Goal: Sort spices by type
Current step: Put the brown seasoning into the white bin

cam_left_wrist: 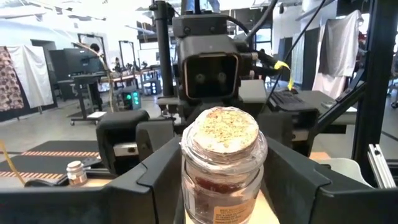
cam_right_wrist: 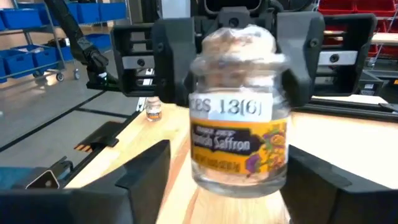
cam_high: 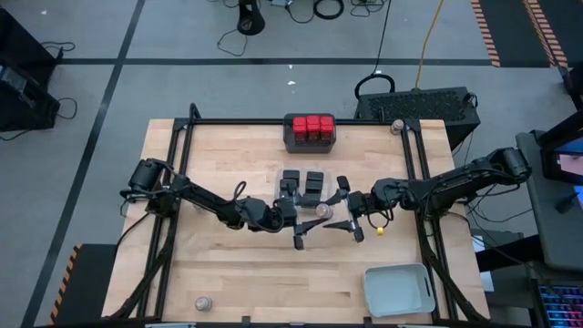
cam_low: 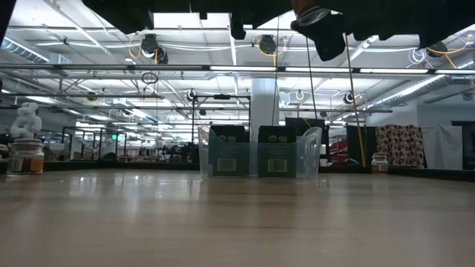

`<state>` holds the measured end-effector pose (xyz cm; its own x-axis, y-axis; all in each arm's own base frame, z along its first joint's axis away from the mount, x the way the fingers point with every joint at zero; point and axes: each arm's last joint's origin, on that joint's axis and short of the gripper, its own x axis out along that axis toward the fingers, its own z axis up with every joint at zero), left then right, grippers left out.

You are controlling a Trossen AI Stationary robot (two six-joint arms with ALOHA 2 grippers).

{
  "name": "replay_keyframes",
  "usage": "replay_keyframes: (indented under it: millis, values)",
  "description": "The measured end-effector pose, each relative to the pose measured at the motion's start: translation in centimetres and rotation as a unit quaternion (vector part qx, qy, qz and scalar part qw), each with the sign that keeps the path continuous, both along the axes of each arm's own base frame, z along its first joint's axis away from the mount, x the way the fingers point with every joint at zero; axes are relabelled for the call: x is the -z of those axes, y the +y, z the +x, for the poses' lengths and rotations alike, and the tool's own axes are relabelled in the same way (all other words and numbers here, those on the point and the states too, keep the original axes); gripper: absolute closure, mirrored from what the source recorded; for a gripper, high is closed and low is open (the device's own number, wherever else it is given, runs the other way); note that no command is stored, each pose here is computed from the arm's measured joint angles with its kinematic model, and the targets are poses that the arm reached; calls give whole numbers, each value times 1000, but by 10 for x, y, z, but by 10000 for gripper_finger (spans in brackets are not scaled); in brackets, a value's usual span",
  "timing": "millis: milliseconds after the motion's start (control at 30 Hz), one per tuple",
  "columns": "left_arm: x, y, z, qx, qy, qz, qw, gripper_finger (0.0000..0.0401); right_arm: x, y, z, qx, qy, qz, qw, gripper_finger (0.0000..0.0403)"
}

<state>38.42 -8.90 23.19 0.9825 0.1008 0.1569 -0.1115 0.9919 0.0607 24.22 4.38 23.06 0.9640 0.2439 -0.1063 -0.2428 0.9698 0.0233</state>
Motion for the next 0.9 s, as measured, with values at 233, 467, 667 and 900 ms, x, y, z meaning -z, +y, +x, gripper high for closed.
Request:
replay_keyframes:
  millis: [233, 467, 667, 900]
  values:
    - [2, 0, 0, 0, 12, 3, 1000, 205, 1, -1, -2, -2, 7, -31, 1000, 88]
    - [2, -2, -5, 16, 78, -4, 997, 205, -3, -11, -17, 7, 43, -74, 996, 79]
    - [-4, -3, -16, 93, 151, -23, 984, 205, -16, -17, -34, 15, 38, -79, 996, 82]
    - [4, 4, -15, 212, 201, -67, 954, 205, -21, -10, -42, -48, 35, -73, 996, 82]
